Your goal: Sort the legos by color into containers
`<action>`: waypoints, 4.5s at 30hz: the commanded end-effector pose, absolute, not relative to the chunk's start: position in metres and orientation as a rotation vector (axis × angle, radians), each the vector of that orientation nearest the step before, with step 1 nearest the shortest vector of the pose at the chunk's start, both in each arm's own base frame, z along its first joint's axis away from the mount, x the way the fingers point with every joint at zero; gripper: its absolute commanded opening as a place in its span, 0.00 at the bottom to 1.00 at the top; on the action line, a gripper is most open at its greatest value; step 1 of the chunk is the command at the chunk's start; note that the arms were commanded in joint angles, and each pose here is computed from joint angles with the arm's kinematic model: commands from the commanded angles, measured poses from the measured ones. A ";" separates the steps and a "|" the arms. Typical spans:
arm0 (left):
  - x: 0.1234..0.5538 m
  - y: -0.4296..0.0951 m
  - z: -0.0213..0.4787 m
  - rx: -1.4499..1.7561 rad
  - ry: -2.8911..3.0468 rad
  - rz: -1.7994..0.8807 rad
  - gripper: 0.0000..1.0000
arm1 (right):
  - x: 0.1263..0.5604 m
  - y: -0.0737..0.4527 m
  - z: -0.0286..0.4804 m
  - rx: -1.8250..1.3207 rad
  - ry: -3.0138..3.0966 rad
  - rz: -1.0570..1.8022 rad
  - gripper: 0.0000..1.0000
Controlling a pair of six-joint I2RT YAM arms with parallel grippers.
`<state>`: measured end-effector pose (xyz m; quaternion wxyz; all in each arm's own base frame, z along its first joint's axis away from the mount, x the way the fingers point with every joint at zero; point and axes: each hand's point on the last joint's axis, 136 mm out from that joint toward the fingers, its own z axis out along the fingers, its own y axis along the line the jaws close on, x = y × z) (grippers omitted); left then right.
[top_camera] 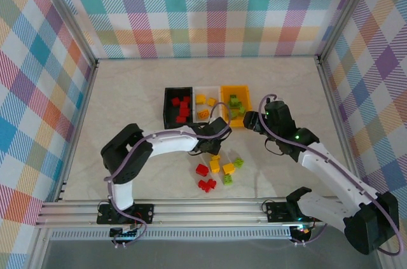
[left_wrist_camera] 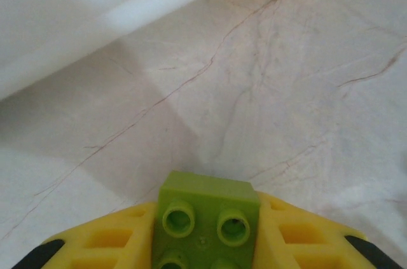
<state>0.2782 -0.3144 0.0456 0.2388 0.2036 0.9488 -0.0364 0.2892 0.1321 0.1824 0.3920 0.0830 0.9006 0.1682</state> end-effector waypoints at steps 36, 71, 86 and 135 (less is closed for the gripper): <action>0.381 -0.364 0.255 0.097 2.248 -0.764 0.85 | 0.223 0.172 0.113 -0.005 2.500 0.667 0.75; 0.186 -0.089 0.210 -0.263 2.152 -0.496 1.00 | 0.158 0.339 0.030 -0.918 2.616 0.232 0.53; 0.188 -0.091 0.209 -0.254 2.163 -0.482 1.00 | 0.154 0.331 0.020 -0.915 2.647 0.209 0.41; 0.182 -0.140 0.168 -0.105 2.345 -0.630 1.00 | 0.406 0.438 0.215 -0.270 2.259 0.879 0.75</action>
